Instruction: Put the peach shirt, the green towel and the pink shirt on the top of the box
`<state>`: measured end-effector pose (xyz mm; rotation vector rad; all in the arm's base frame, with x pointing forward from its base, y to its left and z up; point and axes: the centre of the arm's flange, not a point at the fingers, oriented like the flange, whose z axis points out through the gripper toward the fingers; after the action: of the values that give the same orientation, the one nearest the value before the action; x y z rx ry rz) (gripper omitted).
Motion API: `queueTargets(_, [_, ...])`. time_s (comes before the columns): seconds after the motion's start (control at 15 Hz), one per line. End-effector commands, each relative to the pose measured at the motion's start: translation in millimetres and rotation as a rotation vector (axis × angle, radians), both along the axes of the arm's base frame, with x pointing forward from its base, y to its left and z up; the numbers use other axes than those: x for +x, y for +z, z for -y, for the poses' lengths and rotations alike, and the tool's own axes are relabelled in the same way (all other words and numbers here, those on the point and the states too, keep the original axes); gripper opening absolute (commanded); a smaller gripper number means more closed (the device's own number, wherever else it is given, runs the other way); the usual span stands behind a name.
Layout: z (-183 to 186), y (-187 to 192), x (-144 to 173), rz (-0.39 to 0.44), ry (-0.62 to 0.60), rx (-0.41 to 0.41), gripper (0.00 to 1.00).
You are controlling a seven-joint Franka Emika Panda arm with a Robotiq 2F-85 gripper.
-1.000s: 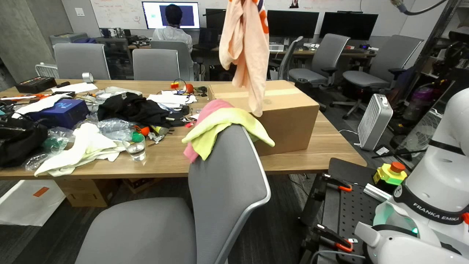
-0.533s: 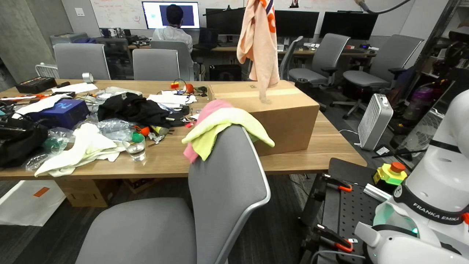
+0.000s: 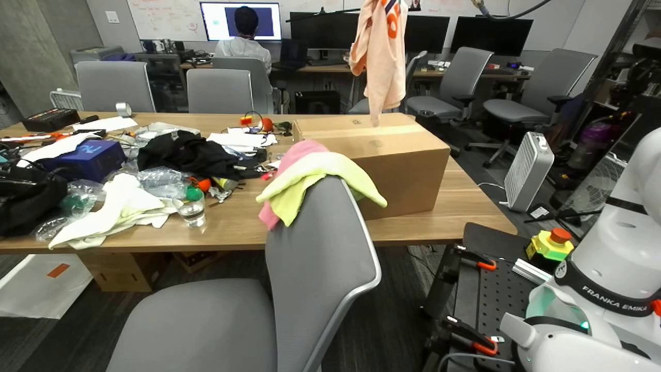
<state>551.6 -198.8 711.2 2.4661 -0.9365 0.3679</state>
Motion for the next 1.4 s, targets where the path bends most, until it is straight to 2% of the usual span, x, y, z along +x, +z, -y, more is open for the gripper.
queueTargets(0.0, [14.7, 8.1, 25.0, 0.008, -0.080, -0.027, 0.02])
queueTargets(0.07, [15.1, 4.6, 28.8, 0.005, -0.088, -0.026, 0.22])
queueTargets(0.13, [11.8, -3.3, 34.9, -0.001, -0.090, -0.020, 0.35])
queueTargets(0.53, [-6.0, -22.8, 47.5, -0.017, -0.075, -0.031, 0.78])
queueTargets(0.73, [-29.7, -24.6, 43.2, -0.025, -0.018, -0.025, 0.99])
queueTargets(0.8, [-31.2, -13.4, 30.8, -0.036, 0.013, -0.023, 1.00])
queueTargets(0.93, [-56.7, -8.9, 17.3, -0.063, 0.094, -0.016, 1.00])
queueTargets(1.33, [-160.6, -2.2, -40.1, -0.220, 0.392, 0.030, 1.00])
